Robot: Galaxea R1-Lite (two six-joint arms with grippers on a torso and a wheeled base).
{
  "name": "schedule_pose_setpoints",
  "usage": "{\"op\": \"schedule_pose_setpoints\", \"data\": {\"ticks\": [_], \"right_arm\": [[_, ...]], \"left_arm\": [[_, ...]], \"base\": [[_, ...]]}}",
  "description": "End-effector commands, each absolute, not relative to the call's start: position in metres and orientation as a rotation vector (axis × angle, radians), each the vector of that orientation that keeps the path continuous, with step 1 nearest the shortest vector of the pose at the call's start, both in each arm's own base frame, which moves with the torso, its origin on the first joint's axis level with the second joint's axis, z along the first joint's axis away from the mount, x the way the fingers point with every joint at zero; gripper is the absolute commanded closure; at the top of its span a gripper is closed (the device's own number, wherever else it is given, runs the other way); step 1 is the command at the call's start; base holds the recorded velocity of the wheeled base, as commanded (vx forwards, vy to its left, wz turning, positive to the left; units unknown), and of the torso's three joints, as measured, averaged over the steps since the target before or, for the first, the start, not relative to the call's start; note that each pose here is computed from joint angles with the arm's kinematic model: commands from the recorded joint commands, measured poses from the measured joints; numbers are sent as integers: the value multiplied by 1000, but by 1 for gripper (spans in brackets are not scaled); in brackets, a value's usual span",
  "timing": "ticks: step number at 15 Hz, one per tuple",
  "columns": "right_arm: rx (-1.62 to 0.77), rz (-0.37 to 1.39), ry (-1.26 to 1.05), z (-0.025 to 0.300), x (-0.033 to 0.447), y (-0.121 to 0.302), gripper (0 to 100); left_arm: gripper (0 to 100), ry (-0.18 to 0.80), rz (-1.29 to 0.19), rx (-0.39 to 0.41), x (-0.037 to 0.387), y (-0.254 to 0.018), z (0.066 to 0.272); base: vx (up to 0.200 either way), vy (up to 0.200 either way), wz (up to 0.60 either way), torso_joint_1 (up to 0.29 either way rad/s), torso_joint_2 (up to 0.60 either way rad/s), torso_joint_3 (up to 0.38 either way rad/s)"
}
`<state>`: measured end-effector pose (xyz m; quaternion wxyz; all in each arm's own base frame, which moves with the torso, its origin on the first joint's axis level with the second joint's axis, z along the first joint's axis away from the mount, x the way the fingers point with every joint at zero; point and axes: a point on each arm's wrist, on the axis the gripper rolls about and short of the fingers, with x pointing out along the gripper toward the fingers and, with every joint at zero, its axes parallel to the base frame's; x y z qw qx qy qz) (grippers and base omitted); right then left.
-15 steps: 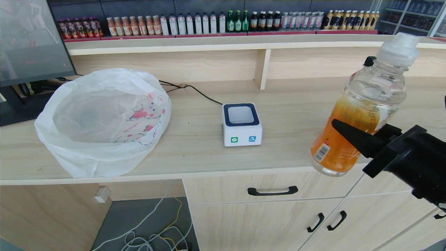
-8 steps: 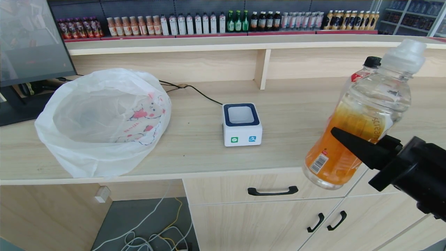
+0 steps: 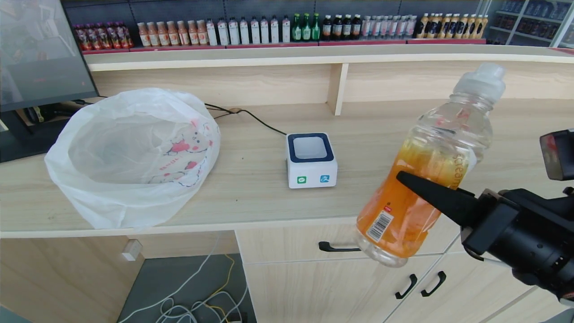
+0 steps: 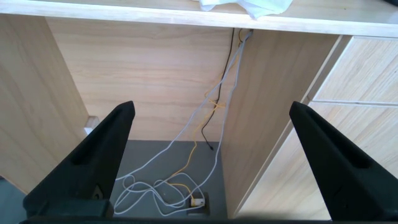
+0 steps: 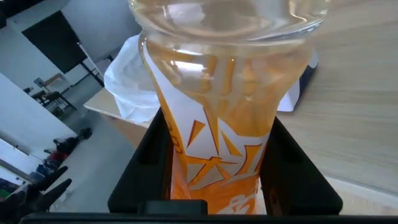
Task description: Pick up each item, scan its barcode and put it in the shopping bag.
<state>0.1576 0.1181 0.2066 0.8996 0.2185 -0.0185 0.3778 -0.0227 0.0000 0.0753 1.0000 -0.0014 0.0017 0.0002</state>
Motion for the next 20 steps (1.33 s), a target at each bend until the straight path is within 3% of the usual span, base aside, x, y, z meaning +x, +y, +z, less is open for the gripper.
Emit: {"op": "schedule_pose_setpoints", "data": {"ticks": [1, 10, 20], "right_arm": [[538, 834, 12, 204, 161, 132, 100], [737, 1058, 12, 196, 182, 164, 100], [909, 1207, 80, 214, 164, 187, 100]], "left_arm": [[0, 3, 2, -3, -23, 0, 75], [0, 3, 2, -3, -23, 0, 75], [0, 3, 2, -3, -23, 0, 75]], "base": [[0, 0, 0, 0, 0, 0], [0, 0, 0, 0, 0, 0], [0, 0, 0, 0, 0, 0]]}}
